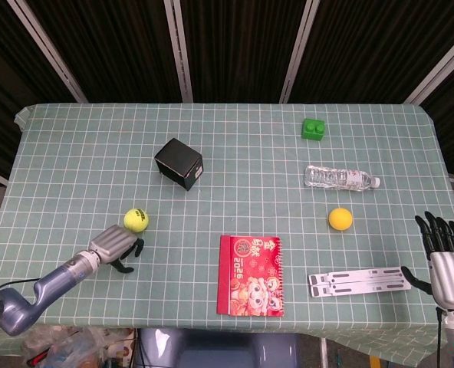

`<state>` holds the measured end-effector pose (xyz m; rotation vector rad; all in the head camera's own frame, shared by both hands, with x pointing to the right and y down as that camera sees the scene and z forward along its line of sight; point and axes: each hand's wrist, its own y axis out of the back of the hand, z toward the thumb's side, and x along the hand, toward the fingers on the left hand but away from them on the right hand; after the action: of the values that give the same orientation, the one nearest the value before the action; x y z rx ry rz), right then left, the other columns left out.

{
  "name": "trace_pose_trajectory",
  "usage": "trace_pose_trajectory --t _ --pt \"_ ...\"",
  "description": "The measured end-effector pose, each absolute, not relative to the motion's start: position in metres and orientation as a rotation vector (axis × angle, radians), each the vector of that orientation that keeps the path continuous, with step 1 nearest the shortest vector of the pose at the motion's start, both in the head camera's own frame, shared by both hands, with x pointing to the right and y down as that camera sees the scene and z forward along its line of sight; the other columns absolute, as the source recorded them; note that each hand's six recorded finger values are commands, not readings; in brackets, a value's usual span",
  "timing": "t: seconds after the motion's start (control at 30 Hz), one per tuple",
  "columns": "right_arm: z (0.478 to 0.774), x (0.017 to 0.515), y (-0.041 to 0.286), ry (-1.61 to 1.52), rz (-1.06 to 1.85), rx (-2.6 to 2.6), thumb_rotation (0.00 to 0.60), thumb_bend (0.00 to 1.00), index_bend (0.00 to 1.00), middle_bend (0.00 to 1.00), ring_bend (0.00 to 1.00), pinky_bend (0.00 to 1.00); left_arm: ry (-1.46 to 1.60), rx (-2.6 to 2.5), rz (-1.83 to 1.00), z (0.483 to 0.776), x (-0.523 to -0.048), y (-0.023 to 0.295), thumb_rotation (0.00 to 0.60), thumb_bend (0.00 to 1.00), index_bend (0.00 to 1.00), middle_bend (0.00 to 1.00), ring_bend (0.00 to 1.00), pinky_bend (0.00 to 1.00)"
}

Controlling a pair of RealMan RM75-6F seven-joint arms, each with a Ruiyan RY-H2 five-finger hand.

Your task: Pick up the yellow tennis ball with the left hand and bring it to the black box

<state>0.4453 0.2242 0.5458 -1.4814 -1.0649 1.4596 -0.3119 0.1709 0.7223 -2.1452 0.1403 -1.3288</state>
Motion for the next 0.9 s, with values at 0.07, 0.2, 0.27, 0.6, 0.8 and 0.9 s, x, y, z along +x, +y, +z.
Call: trace_pose_trajectory --t 0.07,0.2,0.27,0.6,0.8,0.9 --pt "0.545 0.446 0.224 -1.069 1.458 -1.479 0.6 0.23 0.0 0.0 0.0 0.0 0.14 -2.142 -1.328 0.723 -0.31 0.168 0.544 0.17 0.49 0.72 0.56 0.63" --pt "0.543 0.448 0.224 -1.077 1.454 -1.472 0.6 0.23 0.0 0.0 0.0 0.0 0.142 -2.137 -1.34 0.724 -0.31 0.163 0.542 0.17 0.49 0.72 0.56 0.63" --pt "0.542 0.448 0.223 -1.082 1.452 -1.467 0.6 0.23 0.0 0.0 0.0 0.0 0.146 -2.135 -1.349 0.724 -0.311 0.16 0.542 0.17 0.49 0.71 0.56 0.63" --pt "0.544 0.45 0.222 -1.079 1.463 -1.458 0.6 0.24 0.0 0.0 0.0 0.0 0.147 -2.112 -1.398 0.727 -0.318 0.147 0.543 0.17 0.5 0.73 0.56 0.63" --pt "0.546 0.45 0.221 -1.076 1.468 -1.452 0.6 0.24 0.0 0.0 0.0 0.0 0.128 -2.075 -1.411 0.735 -0.311 0.126 0.543 0.17 0.51 0.72 0.56 0.63" --pt "0.547 0.45 0.22 -1.074 1.473 -1.45 0.6 0.24 0.0 0.0 0.0 0.0 0.13 -2.062 -1.399 0.737 -0.302 0.115 0.543 0.17 0.51 0.72 0.56 0.63"
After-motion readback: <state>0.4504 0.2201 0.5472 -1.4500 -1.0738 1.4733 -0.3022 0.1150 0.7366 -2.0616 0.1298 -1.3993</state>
